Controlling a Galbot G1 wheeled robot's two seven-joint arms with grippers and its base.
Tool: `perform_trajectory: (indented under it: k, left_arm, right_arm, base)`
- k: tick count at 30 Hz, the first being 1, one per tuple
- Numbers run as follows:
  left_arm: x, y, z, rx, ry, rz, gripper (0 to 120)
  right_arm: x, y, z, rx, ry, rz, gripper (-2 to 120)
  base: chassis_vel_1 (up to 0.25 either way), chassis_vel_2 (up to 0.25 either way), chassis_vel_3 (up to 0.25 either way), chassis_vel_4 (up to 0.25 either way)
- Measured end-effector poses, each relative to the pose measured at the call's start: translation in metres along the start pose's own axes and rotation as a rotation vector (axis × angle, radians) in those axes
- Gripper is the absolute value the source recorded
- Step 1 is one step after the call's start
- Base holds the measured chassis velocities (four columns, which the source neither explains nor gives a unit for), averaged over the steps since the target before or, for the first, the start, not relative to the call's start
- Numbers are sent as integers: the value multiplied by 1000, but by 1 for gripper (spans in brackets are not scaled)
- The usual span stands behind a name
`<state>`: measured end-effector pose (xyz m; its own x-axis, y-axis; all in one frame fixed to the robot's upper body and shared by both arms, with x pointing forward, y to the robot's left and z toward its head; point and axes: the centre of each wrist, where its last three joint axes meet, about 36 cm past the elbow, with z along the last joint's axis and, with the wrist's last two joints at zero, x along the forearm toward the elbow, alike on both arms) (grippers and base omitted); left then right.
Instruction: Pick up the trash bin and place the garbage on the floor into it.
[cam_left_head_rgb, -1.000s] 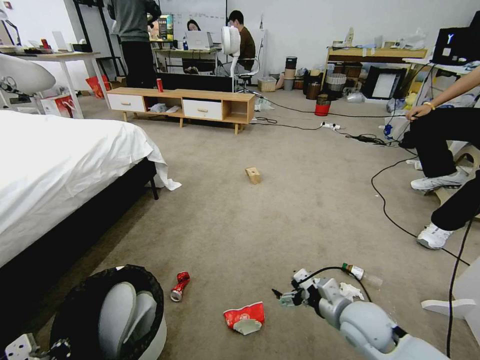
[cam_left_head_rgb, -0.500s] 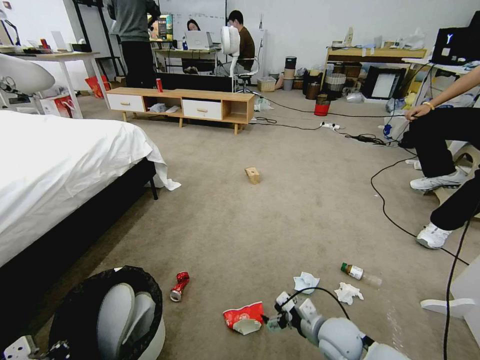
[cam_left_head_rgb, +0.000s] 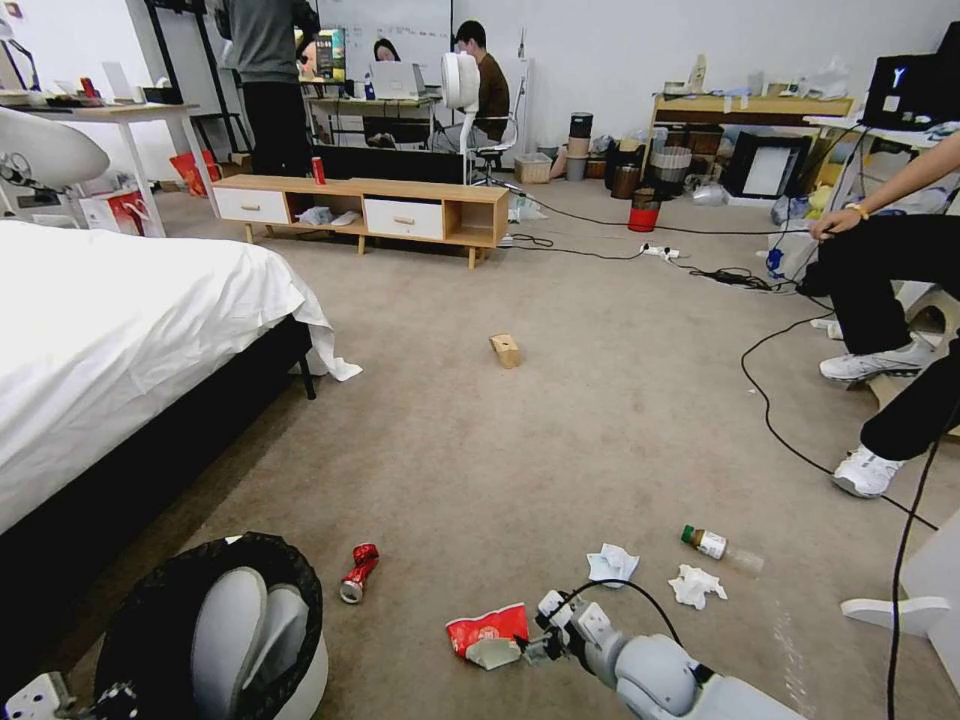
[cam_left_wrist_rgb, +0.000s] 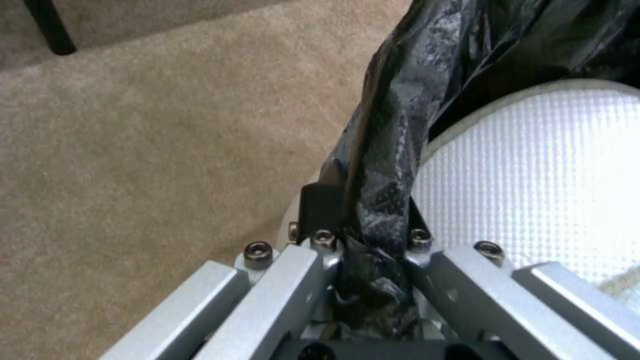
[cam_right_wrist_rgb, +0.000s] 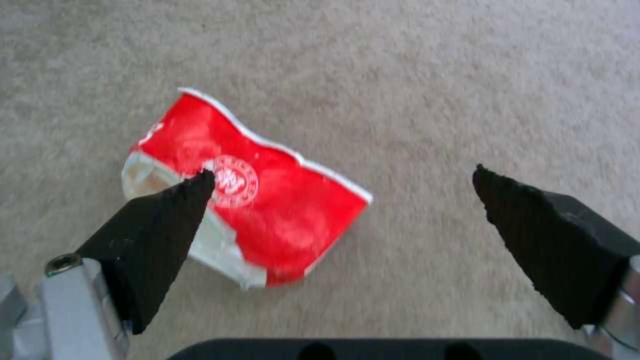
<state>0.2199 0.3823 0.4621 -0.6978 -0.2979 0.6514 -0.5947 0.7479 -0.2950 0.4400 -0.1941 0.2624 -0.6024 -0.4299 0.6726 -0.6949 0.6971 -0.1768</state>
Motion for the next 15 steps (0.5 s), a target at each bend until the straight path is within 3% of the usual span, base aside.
perform_trajectory:
  k: [15]
  left_arm:
    - [10, 6, -6, 3, -24, -14, 2]
  right_arm:
    - [-45, 32, -15, 48, -5, -66, 98]
  base:
    - [0, 0, 0, 0]
